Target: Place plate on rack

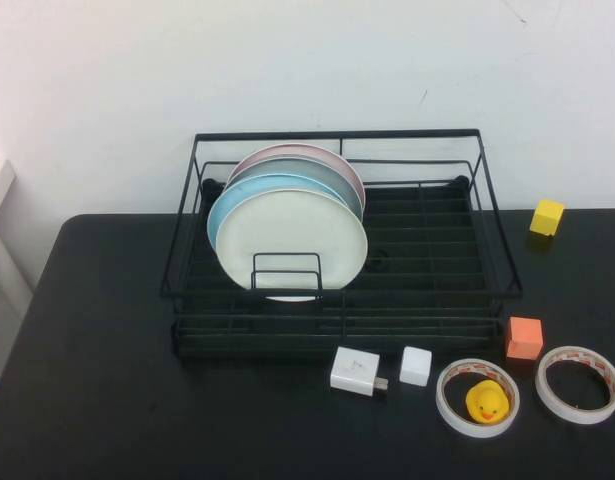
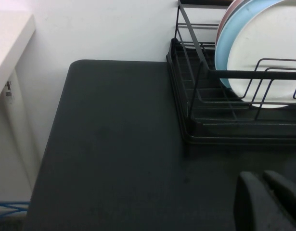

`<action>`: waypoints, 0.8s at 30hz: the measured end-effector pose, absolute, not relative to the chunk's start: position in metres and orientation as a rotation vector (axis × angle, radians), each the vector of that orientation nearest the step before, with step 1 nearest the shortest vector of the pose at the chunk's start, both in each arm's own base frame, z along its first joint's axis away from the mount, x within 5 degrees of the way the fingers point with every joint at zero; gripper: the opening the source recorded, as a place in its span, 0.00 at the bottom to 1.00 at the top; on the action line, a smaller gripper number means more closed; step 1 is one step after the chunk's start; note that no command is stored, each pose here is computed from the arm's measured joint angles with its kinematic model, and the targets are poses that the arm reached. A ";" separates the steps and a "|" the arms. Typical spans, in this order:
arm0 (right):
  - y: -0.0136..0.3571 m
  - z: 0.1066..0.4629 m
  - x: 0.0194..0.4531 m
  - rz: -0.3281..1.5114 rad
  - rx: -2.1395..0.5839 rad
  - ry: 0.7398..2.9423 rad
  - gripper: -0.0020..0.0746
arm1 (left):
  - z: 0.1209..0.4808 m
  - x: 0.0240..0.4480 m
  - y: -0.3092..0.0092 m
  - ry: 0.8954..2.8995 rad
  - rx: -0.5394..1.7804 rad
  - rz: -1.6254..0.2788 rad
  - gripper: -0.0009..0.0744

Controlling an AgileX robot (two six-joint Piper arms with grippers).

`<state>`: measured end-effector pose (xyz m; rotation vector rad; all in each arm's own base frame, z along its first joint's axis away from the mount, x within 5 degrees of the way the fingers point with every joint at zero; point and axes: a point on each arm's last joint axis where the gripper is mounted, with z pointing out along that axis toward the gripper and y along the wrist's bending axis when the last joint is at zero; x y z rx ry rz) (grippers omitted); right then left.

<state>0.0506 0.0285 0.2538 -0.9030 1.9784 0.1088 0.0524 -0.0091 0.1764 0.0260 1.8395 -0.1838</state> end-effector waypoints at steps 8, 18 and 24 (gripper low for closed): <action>0.029 0.254 0.051 0.109 -0.903 1.978 0.02 | 0.176 0.052 -0.009 1.840 0.026 -0.184 0.01; 0.029 0.254 0.051 0.109 -0.903 1.978 0.02 | 0.176 0.052 -0.009 1.840 0.026 -0.184 0.01; 0.027 0.252 0.052 0.085 -0.860 1.986 0.02 | 0.176 0.052 -0.009 1.840 0.026 -0.184 0.01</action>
